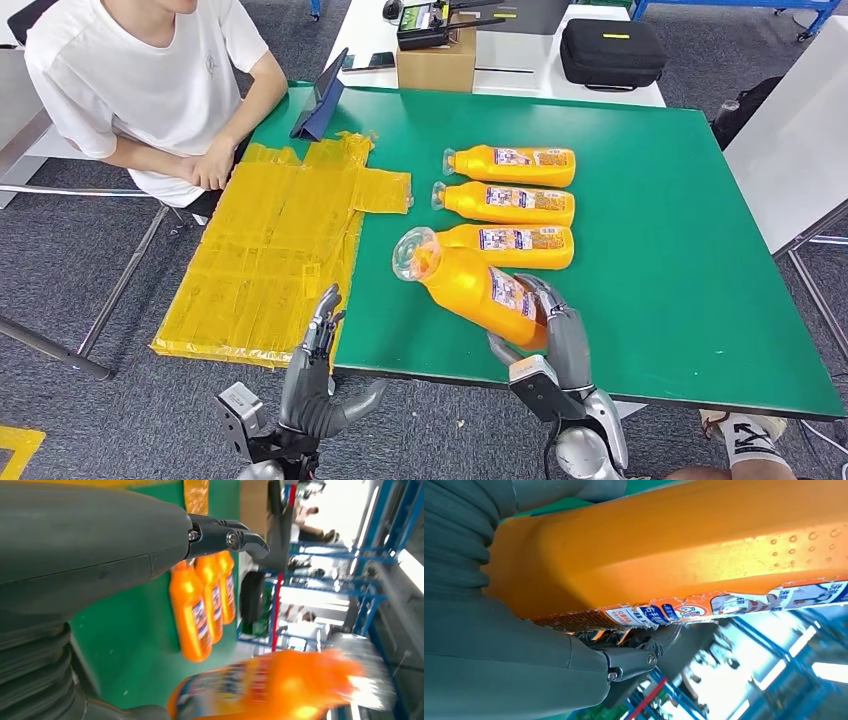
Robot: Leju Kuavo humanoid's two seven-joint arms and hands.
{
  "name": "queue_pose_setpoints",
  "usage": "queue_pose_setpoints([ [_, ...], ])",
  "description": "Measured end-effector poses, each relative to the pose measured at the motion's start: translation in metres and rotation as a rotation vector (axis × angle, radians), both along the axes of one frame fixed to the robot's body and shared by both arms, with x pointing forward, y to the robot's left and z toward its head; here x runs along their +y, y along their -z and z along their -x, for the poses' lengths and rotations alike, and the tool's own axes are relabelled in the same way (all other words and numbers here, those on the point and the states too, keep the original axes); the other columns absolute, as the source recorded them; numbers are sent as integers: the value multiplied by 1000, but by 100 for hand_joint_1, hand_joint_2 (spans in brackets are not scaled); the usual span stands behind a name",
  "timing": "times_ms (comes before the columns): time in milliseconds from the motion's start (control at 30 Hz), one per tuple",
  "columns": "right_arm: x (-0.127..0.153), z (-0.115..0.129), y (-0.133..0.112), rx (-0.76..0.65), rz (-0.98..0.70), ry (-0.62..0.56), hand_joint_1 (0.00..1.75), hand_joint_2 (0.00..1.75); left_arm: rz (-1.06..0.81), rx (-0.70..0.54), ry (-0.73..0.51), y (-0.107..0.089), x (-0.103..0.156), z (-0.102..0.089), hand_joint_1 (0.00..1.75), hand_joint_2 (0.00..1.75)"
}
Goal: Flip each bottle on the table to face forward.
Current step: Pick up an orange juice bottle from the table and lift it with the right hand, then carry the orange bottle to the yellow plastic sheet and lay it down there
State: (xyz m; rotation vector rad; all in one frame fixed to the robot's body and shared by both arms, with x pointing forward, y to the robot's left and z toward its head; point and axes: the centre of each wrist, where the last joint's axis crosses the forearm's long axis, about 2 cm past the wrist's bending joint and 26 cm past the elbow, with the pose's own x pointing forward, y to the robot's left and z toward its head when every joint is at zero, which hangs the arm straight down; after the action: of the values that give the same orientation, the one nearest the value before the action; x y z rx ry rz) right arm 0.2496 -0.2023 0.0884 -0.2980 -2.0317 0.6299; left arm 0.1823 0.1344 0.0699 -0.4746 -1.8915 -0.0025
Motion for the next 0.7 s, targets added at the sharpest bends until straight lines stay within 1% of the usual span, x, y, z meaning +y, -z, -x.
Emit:
queue_pose_setpoints([
  [100, 5, 3, -9, -37, -39, 5, 175, 175, -2, 15, 54, 3, -3, 3, 0, 175],
  [233, 9, 5, -15, -77, -40, -6, 175, 175, 4, 12, 142, 3, -10, 6, 0, 175],
  [467, 12, 7, -18, -89, -49, -14, 175, 175, -5, -2, 201, 2, -15, 8, 0, 175],
  [567, 18, 7, -19, -82, -60, -41, 175, 175, -16, -23, 237, 0, -19, 8, 0, 175],
  [700, 36, 11, -19, -69, -46, -109, 175, 175, -12, -61, 275, -7, -25, 8, 0, 175],
])
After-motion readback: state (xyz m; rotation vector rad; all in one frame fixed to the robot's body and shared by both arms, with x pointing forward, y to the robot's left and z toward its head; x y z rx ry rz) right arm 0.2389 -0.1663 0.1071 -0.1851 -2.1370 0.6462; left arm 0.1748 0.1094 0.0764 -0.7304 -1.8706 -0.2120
